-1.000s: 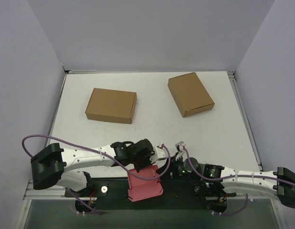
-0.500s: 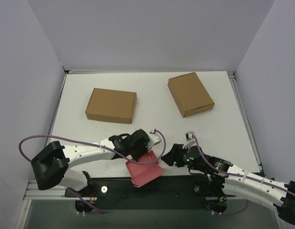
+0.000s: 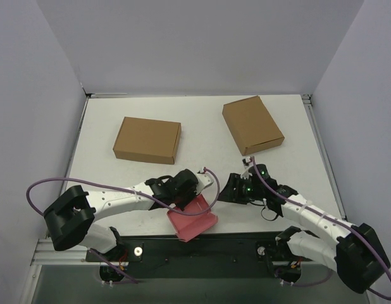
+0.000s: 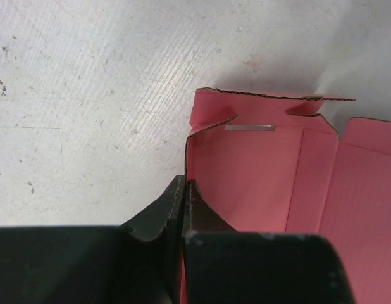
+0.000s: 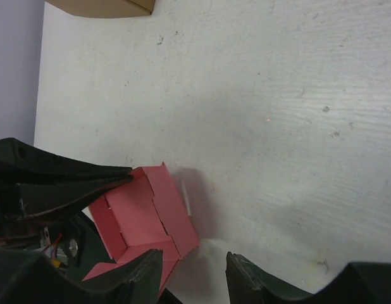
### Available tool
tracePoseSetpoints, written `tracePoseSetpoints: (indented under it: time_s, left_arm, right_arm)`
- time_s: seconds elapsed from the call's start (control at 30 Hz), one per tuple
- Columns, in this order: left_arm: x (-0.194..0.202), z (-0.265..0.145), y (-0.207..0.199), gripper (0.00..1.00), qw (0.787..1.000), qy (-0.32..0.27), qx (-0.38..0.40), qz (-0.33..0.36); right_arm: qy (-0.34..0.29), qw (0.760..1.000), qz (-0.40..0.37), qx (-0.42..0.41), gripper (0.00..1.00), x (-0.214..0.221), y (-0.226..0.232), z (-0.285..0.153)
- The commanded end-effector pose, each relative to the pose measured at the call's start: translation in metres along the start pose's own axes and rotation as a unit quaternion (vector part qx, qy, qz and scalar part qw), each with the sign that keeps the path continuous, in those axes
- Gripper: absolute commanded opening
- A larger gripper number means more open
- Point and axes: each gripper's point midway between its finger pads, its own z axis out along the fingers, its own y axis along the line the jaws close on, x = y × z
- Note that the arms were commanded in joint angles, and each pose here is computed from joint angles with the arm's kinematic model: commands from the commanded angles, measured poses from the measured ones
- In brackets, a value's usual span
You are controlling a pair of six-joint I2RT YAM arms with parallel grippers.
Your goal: Fold the paper box
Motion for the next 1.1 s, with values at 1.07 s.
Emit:
tracePoseSetpoints:
  time_s: [1.07]
  left_arm:
    - [-0.015, 0.015, -0.018, 0.00, 0.999, -0.024, -0.014, -0.024]
  right_arm:
    - [0.187, 0.980, 0.050, -0.051, 0.41, 0.018, -0.007, 0.024]
